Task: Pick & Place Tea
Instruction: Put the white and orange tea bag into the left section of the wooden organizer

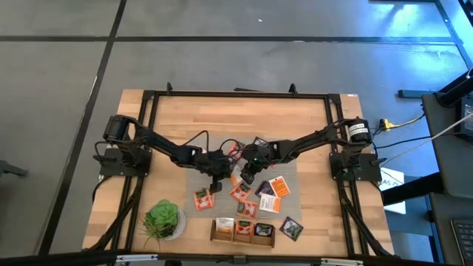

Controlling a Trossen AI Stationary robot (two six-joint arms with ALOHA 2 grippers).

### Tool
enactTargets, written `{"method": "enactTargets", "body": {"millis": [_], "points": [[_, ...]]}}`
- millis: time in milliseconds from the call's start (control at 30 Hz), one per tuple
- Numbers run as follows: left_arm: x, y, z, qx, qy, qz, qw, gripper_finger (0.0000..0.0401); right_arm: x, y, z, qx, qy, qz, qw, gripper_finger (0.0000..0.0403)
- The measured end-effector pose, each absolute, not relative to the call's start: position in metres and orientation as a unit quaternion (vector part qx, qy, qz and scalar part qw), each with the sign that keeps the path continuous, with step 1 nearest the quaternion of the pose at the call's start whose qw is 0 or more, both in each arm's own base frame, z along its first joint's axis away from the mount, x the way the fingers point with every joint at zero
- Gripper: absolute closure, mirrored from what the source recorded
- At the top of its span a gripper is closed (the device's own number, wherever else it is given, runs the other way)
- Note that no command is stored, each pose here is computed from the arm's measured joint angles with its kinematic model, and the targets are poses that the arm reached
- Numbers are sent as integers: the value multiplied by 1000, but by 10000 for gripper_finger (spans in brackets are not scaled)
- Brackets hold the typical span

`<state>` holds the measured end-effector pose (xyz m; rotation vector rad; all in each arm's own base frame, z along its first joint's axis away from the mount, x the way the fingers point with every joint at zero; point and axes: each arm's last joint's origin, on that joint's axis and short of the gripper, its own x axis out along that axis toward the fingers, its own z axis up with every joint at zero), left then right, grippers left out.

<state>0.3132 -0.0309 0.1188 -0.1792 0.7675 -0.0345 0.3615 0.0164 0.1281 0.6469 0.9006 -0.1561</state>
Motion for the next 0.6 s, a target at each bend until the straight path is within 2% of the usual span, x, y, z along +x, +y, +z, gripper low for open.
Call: {"method": "enactTargets", "body": {"millis": [300,500,600], "points": [[297,-30,169,-60,337,-41,939,380,348,14,177,241,386,-75,887,400],[279,-18,202,23,313,8,949,380,347,46,225,175,363,-2,915,401],[270,-16,209,25,321,36,946,379,350,70,254,117,368,7,922,401]]}}
